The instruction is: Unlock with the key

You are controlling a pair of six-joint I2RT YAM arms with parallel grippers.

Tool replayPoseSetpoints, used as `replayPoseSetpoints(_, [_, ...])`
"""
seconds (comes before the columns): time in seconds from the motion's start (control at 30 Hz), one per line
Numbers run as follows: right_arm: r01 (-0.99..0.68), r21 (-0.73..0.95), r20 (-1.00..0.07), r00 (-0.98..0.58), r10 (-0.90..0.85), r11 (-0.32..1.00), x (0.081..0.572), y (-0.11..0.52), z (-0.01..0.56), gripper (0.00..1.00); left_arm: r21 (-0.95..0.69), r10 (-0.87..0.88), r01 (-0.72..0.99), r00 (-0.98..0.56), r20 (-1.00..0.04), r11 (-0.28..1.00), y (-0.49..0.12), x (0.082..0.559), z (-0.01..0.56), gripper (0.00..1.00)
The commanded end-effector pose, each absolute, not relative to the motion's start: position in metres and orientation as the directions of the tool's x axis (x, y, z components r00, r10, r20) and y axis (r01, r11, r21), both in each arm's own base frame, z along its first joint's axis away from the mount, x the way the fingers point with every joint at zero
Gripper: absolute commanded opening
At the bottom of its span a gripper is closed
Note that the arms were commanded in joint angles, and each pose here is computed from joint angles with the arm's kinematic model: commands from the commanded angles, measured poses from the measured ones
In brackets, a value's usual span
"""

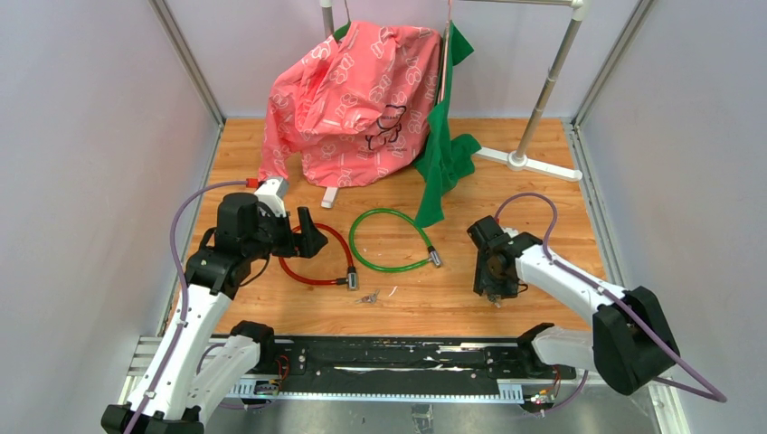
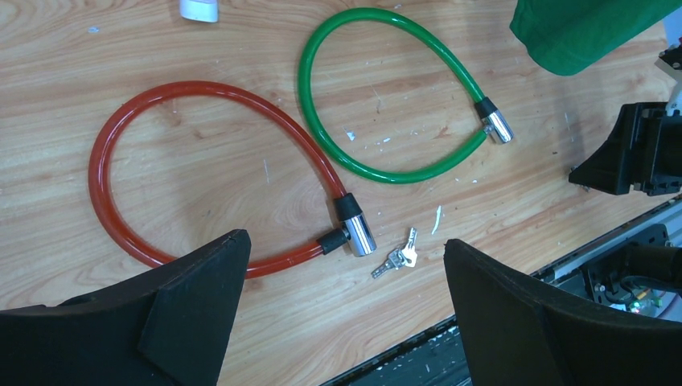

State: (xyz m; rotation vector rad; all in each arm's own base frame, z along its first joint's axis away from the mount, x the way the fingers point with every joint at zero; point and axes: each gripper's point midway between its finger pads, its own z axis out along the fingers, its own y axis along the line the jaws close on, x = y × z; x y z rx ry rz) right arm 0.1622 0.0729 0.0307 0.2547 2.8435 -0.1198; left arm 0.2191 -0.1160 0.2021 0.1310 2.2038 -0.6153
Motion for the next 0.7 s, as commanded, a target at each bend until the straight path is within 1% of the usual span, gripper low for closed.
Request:
replayPoseSetpoints(0.0, [0.149,-0.122,-0.281,-0.953,0.109,0.981,0.164,0.067,0.025,0.58,-0.38,-0.097,0.324,-0.637,-0.764,0.867,-0.12,0.219,0.204,0.95])
replayPoseSetpoints(0.1, [0.137,-0.116,-0.257,-0.961,0.103,0.984,0.162,0.07,0.013,0.6,-0.38,-0.096,0.323,-0.64,-0.763,0.867,-0.12,0.219,0.203,0.95])
replayPoseSetpoints(0.17, [0.13,-0.104,-0.246,-0.964,0.101,0.986,0.159,0.071,0.008,0.6,-0.38,-0.096,0.322,-0.64,-0.762,0.867,-0.12,0.219,0.203,0.95])
replayPoseSetpoints(0.23, [0.131,-0.094,-0.258,-0.961,0.103,0.987,0.159,0.071,0.009,0.6,-0.379,-0.096,0.322,-0.64,-0.762,0.868,-0.12,0.219,0.203,0.95])
replayPoseSetpoints(0.3, [0.13,-0.076,-0.263,-0.959,0.106,0.989,0.158,0.073,0.011,0.57,-0.378,-0.095,0.322,-0.64,-0.763,0.868,-0.12,0.219,0.203,0.95])
replayPoseSetpoints(0.43, [0.136,-0.001,-0.232,-0.964,0.132,0.991,0.151,0.086,0.007,0.5,-0.378,-0.095,0.322,-0.639,-0.763,0.868,-0.12,0.219,0.203,0.95])
replayPoseSetpoints(0.53, [0.172,0.09,-0.209,-0.96,0.187,0.981,0.147,0.101,0.004,0.48,-0.378,-0.096,0.323,-0.637,-0.765,0.868,-0.12,0.219,0.204,0.95])
replayPoseSetpoints(0.67, [0.262,0.185,-0.178,-0.939,0.294,0.947,0.145,0.118,0.008,0.47,-0.377,-0.095,0.327,-0.634,-0.767,0.866,-0.121,0.218,0.205,0.95])
